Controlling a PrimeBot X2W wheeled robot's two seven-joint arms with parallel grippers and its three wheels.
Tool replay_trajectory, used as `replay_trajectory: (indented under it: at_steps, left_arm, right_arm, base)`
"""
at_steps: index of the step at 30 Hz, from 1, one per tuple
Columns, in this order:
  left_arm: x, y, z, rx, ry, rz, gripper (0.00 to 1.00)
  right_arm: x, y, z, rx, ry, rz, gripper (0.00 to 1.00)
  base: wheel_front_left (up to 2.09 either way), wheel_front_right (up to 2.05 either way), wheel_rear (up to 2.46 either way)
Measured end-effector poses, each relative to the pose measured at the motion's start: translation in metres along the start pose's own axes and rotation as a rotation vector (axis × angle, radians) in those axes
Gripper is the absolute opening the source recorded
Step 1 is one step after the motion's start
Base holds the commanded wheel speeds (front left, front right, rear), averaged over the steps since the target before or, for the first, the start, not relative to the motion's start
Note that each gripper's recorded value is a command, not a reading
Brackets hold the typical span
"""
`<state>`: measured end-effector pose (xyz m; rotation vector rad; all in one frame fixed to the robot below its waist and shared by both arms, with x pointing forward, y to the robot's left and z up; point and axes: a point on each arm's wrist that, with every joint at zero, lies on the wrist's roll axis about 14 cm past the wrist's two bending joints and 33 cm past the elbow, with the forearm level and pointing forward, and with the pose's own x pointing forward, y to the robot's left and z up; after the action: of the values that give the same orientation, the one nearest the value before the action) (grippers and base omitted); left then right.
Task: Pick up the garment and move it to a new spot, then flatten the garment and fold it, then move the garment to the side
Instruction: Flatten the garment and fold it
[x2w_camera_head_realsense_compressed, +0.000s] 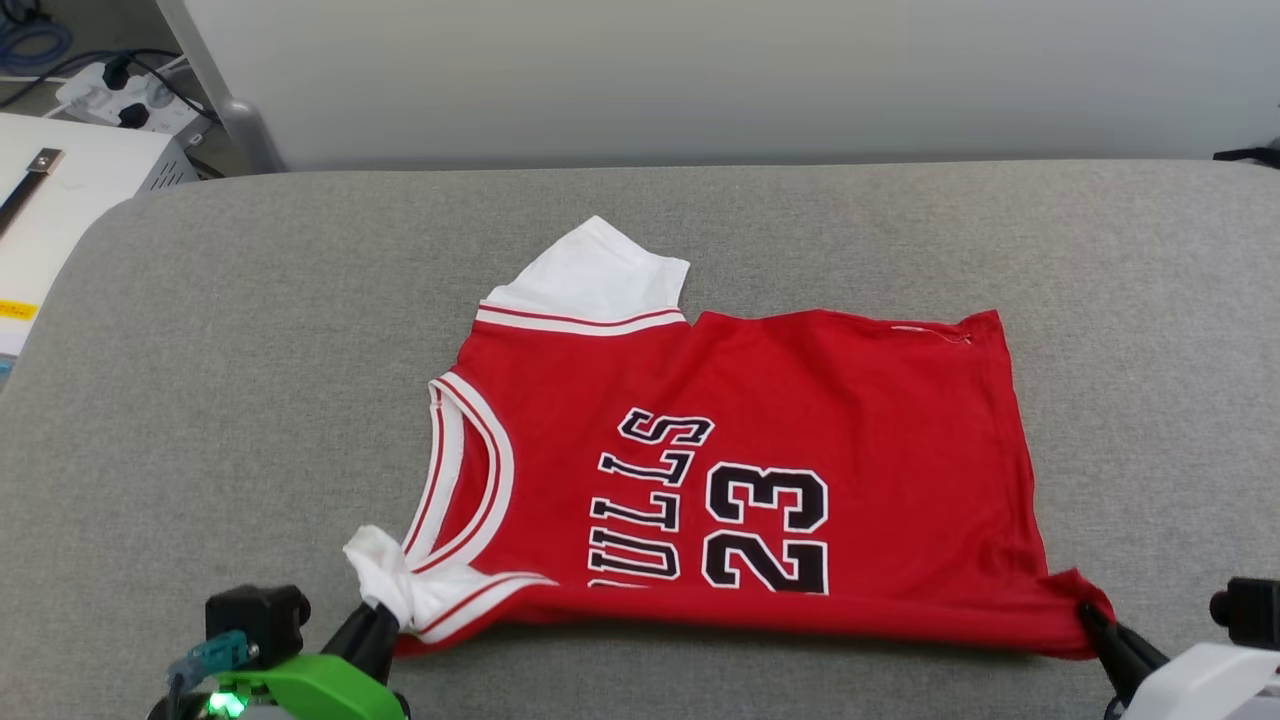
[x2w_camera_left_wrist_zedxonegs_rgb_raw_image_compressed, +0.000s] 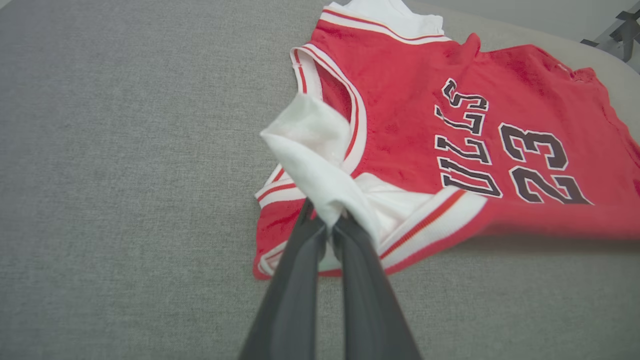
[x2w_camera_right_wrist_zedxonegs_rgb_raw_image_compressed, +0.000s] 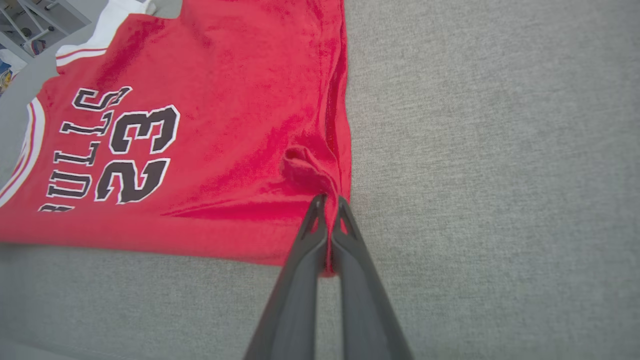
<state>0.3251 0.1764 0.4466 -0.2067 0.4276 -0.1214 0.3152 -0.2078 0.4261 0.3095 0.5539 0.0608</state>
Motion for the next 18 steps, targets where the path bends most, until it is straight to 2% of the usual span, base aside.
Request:
replay_trajectory:
  at_steps: [5, 11, 18]
  left_arm:
    - [0.021, -0.011, 0.025, 0.037, -0.056, -0.060, 0.00]
    - [0.045, -0.011, 0.029, 0.054, -0.051, -0.086, 0.00]
    - [0.072, -0.005, -0.002, 0.041, 0.042, -0.099, 0.00]
  right_arm:
    - [0.017, 0.010, 0.028, -0.045, -0.060, 0.038, 0.00]
    - [0.041, 0.015, 0.043, -0.088, -0.060, 0.063, 0.00]
    - [0.069, 0.014, 0.016, -0.093, 0.045, 0.076, 0.00]
  base:
    - [0.00, 0.00, 0.00]
    - [0.00, 0.00, 0.00]
    - [0.00, 0.00, 0.00]
